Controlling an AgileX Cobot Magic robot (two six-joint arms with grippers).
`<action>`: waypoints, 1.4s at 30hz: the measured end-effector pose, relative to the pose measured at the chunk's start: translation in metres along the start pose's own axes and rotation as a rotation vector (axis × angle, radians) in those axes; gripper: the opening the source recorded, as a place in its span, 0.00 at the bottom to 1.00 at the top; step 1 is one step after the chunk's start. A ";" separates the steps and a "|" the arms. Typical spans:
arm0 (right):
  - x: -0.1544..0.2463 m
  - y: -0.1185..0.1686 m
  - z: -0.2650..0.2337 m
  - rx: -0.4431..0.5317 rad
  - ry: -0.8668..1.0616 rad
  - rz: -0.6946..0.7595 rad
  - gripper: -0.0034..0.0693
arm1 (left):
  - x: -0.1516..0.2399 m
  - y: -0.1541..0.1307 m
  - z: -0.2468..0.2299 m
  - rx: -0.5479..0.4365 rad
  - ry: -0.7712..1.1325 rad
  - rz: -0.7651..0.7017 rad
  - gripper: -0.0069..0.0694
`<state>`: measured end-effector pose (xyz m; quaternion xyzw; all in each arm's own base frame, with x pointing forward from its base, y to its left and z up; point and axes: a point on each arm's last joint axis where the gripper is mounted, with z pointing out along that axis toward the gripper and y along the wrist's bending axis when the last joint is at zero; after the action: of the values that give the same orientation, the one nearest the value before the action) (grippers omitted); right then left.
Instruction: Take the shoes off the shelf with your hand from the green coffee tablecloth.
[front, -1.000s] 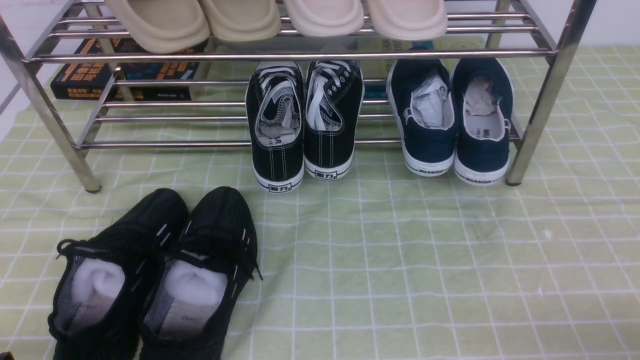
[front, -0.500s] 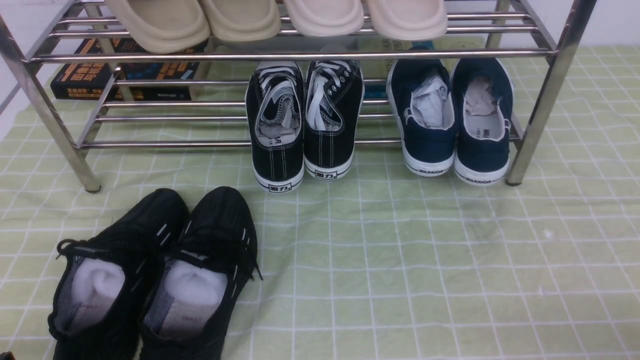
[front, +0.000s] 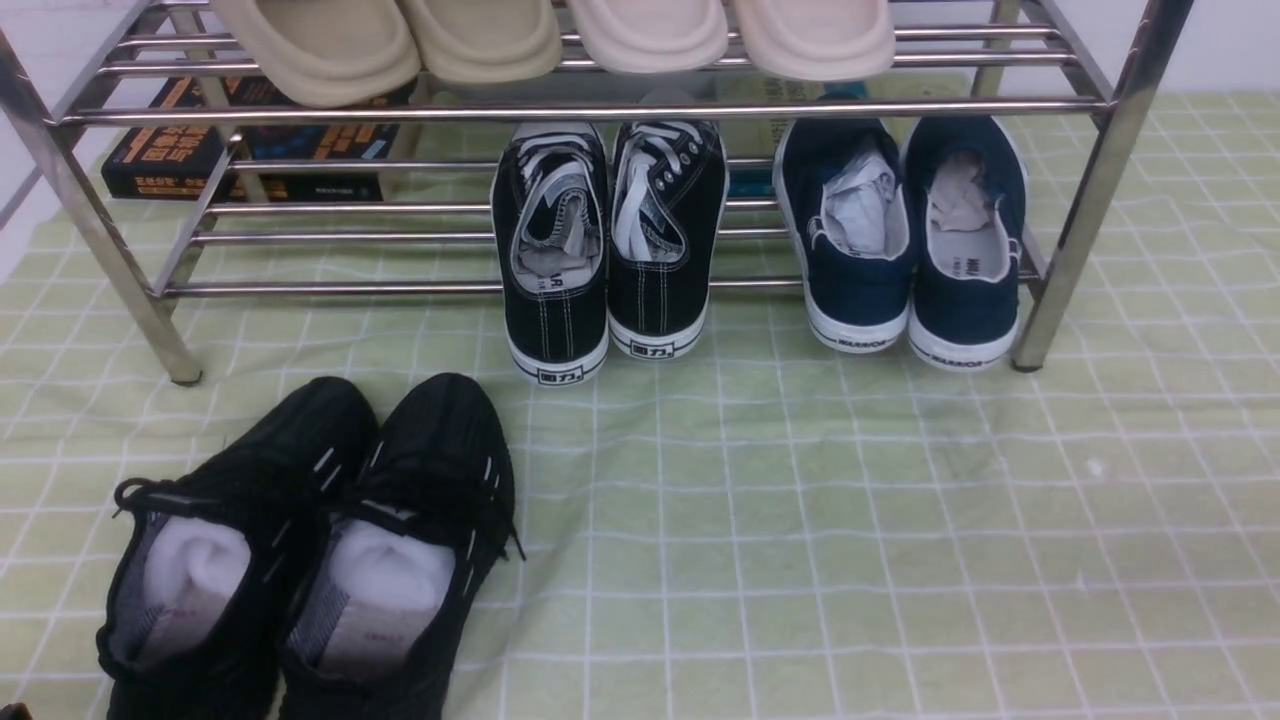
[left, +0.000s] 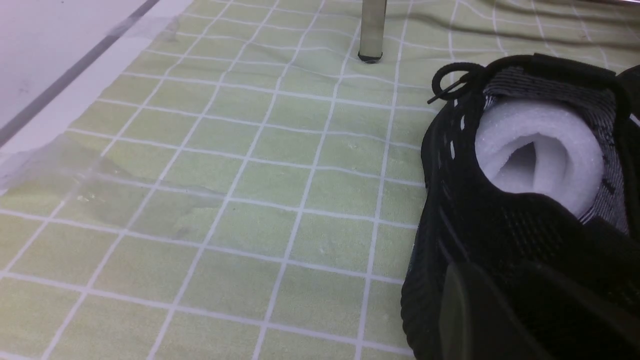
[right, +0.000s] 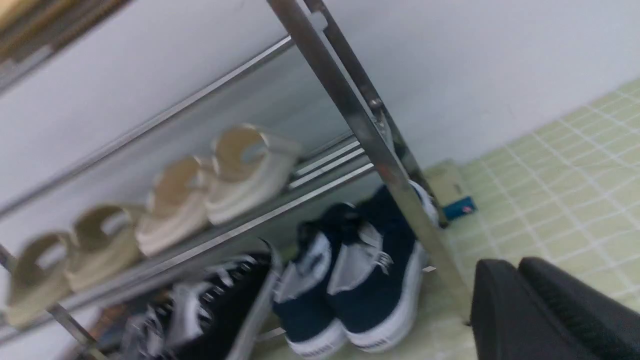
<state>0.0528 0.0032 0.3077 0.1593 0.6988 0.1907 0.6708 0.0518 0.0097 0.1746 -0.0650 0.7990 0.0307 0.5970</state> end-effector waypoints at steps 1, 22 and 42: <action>0.000 0.000 0.001 0.018 0.028 -0.018 0.05 | 0.000 0.000 0.000 0.000 0.000 0.000 0.30; 0.030 0.083 0.197 -0.179 1.110 -0.349 0.20 | 0.000 0.000 0.000 0.000 0.000 0.000 0.33; 0.090 0.145 0.337 -0.230 0.911 -0.584 0.70 | 0.000 0.000 0.000 0.000 0.000 0.000 0.35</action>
<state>0.3800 0.1914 0.2895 -0.2142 0.9081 0.1213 0.3388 0.0518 0.0097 0.1746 -0.0650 0.7990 0.0307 0.5970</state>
